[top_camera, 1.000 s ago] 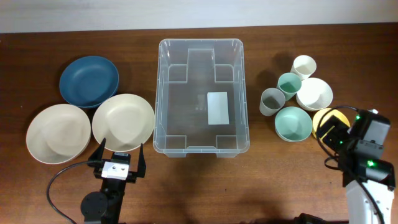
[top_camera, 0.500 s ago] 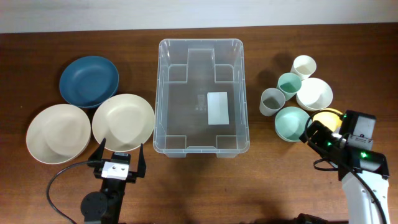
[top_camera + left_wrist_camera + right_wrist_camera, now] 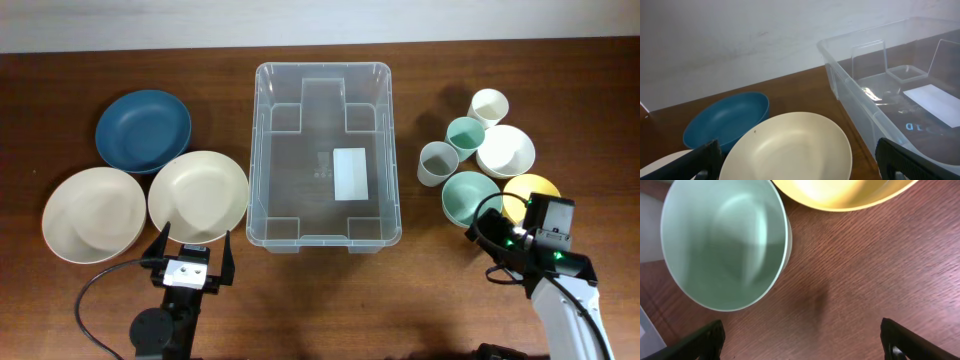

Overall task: Pack container
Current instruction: 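Lower the right gripper and grasp the mint-green bowl rim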

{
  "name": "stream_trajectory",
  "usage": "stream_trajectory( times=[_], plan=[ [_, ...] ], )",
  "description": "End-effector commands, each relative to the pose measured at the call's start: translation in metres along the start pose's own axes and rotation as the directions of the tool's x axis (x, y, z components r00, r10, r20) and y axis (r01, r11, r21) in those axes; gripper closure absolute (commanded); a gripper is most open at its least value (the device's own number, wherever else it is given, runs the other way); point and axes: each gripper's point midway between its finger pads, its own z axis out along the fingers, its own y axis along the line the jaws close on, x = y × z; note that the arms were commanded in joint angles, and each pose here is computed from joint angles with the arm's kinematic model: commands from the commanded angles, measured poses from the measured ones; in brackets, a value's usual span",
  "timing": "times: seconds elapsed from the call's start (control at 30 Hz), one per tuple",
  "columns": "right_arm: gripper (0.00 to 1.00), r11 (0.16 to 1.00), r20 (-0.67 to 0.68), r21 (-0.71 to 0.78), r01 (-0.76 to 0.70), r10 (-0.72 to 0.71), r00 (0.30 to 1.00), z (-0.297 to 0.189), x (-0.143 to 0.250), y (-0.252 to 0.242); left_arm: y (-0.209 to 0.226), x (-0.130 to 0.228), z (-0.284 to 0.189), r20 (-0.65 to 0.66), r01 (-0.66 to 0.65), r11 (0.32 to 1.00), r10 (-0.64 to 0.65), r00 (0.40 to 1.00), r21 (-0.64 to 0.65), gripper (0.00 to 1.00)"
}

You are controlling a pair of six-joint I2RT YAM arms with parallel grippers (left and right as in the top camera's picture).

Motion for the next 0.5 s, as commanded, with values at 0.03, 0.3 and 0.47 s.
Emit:
stream_trajectory(
  times=[0.03, 0.3, 0.47],
  plan=[
    [0.08, 1.0, 0.016, -0.02, 0.001, -0.001, 1.0, 0.006, 0.0, 0.003, 0.0, 0.002, 0.0, -0.001, -0.016, 1.0, 0.016, 1.0, -0.003, 0.01],
    [0.12, 0.994, 0.037, -0.049, -0.098, 0.1, 0.994, 0.025, -0.007, 0.007, 0.0, 0.002, 0.0, -0.001, -0.016, 1.0, 0.016, 1.0, -0.003, 0.01],
    [0.14, 0.994, -0.002, -0.047, -0.102, 0.102, 0.995, 0.041, -0.003, 0.007, 0.0, 0.002, 0.0, -0.001, -0.016, 1.0, 0.016, 1.0, -0.003, 0.01]
  ],
)
